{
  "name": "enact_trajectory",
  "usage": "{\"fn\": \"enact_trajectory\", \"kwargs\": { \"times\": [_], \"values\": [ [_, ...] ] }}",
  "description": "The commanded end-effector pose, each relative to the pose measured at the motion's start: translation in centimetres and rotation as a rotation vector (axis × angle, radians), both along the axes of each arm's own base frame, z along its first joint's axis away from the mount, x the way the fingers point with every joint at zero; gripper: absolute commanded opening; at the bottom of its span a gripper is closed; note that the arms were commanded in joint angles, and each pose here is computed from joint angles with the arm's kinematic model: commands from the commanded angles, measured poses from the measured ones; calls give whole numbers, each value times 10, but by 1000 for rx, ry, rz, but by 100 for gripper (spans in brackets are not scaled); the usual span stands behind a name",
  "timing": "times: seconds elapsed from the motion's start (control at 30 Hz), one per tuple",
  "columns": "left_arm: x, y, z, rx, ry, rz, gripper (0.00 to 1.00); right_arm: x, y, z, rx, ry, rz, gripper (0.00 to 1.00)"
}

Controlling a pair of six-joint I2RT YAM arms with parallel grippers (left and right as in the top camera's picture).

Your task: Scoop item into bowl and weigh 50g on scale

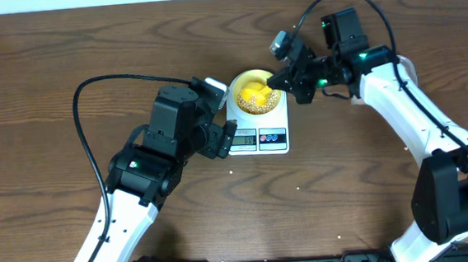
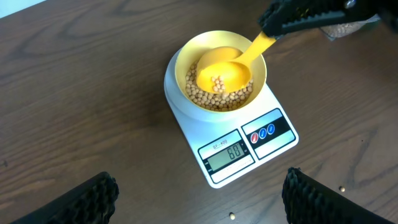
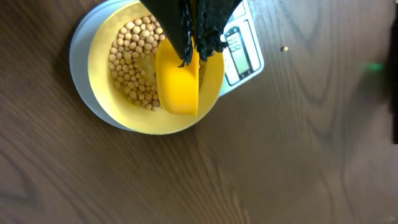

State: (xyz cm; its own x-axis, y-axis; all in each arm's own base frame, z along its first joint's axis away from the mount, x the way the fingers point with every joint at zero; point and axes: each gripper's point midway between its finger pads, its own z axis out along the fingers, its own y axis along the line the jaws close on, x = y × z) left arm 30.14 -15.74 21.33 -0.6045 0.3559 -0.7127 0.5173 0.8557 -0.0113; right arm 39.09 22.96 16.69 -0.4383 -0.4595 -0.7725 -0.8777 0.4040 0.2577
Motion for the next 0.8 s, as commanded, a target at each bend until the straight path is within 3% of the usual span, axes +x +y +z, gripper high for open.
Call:
{"fn": "enact_trajectory", "kwargs": {
  "times": [0.0,0.77],
  "values": [
    [0,-1,-1,-3,5,-6,86,-7,-3,27,120,10,32,1],
    [0,-1,-1,-3,5,-6,87,16,-19,52,249,26,-45,1]
  ]
}}
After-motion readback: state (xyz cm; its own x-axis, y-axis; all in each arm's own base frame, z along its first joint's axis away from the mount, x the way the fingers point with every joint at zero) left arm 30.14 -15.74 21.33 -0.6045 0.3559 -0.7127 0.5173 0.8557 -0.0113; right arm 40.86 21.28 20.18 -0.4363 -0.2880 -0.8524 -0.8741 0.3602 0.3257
